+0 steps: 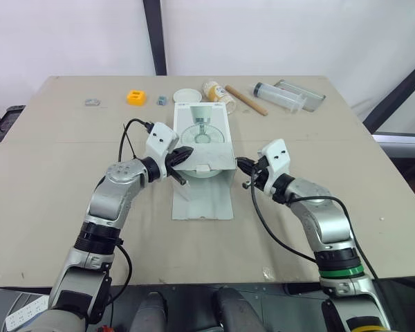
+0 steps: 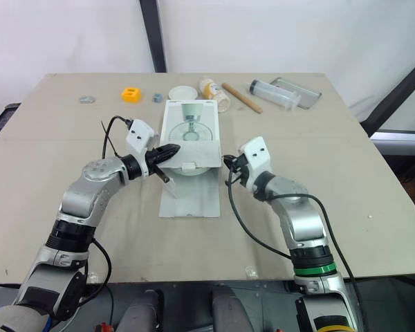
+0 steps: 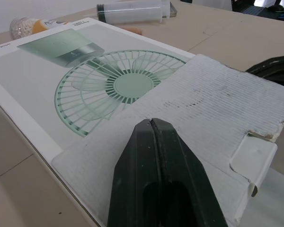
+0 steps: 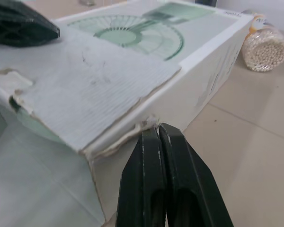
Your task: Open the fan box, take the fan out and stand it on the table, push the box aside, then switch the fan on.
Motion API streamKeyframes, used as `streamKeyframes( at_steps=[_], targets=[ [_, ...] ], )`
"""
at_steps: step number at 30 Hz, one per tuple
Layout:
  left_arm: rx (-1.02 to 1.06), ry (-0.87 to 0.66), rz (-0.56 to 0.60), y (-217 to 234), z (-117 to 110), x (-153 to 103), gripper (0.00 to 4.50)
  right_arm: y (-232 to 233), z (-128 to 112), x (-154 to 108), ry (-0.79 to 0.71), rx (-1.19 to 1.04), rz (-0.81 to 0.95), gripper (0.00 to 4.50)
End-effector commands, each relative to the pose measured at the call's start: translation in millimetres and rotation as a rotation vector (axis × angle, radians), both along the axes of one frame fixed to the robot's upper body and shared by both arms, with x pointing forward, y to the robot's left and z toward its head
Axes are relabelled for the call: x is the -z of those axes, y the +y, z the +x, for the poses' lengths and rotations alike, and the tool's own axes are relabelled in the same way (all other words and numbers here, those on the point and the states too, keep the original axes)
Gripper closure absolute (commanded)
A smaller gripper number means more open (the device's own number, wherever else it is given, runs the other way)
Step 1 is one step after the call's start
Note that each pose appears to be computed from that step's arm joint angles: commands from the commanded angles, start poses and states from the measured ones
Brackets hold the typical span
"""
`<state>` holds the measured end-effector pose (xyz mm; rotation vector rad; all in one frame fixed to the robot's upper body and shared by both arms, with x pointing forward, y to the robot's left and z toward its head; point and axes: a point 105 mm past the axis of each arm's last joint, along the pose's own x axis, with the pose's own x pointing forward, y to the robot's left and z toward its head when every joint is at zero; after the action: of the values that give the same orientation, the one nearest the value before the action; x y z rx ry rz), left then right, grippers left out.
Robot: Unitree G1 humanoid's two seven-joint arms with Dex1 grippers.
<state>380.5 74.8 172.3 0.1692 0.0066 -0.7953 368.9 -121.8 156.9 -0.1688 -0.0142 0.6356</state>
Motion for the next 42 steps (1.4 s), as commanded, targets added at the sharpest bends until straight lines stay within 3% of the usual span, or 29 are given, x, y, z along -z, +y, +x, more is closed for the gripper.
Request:
streamKeyframes(
  at_steps=[1,8,18,25,36,42],
  targets=[
    [0.006,0.005,0.01,-1,-2,2,4.5,-1,2,-18,-0.057,0.003,0.039,4.46],
    [0.003,0.009,0.008,0,-2,3,4.5,-8,6,-22,-0.067,0.028,0.046,4.46],
    [-0.003,0.008,0.011,2,-2,3,4.5,10,4,-57,-0.171,-0.058,0.084,4.46],
    [-0.002,0.005,0.01,3,-4,1,4.5,37,-10,-30,-0.078,-0.2,0.006,4.46],
    [0.001,-0.014,-0.001,4,-6,-5,4.5,37,-7,-6,0.005,-0.193,-0.048,4.46],
    [0.175,-0.084,-0.083,-12,-29,-30,4.5,40,-6,-6,0.003,-0.194,-0.042,4.46]
  ],
)
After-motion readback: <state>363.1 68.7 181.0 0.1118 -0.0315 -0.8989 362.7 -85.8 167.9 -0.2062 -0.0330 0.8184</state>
